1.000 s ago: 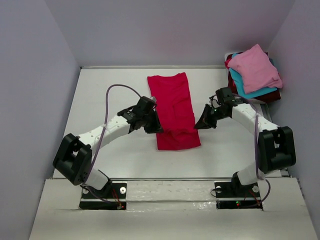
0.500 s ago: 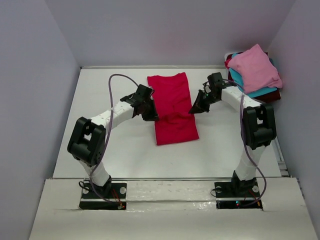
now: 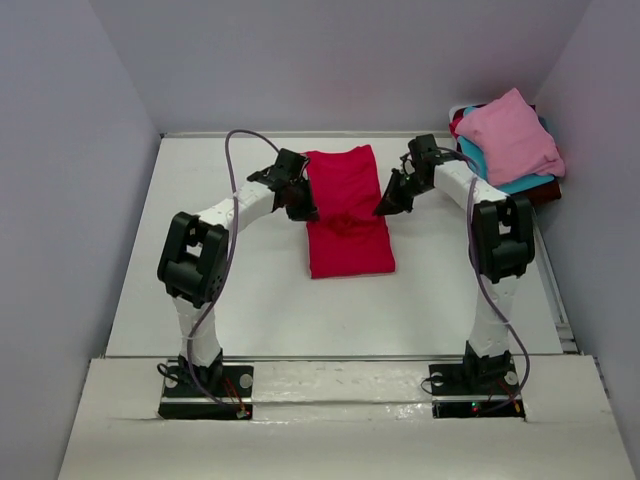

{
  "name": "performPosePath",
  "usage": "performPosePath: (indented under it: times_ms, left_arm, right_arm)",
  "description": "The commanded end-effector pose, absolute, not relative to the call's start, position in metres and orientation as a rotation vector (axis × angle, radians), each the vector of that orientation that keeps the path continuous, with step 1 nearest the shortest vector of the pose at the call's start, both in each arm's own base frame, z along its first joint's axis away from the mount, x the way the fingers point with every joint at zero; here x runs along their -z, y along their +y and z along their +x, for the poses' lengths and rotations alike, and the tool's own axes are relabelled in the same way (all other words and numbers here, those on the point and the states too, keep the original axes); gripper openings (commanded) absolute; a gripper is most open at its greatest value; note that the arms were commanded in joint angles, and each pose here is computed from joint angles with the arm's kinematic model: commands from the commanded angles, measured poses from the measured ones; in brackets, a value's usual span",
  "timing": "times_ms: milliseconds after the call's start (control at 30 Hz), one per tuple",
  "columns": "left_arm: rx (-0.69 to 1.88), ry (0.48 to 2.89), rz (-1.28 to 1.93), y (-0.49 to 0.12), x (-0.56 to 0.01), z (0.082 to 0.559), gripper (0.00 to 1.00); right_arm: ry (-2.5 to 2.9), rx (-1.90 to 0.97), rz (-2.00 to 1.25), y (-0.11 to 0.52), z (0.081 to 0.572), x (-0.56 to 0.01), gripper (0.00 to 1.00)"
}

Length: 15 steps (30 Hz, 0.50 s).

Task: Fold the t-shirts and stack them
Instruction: Fold the tshirt

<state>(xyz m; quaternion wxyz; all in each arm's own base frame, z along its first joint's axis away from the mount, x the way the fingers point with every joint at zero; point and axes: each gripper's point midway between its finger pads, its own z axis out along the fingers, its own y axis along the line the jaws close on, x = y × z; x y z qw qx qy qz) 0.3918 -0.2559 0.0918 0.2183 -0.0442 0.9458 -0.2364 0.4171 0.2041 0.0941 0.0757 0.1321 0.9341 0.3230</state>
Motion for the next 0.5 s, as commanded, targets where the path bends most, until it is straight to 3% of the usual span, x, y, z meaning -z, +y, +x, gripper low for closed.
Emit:
performPosePath:
  times_ms: [0,467]
  left_arm:
    - [0.687,2.593,-0.068,-0.262,-0.102,0.406,0.06]
    - [0.672,2.626,-0.092,-0.259,-0.081,0.418,0.06]
  right_arm:
    - [2.782,-0.940,0.370,0.204,0.426,-0.101,0.07]
    - [2.816,-0.917,0.408,0.205,0.437,-0.080,0.07]
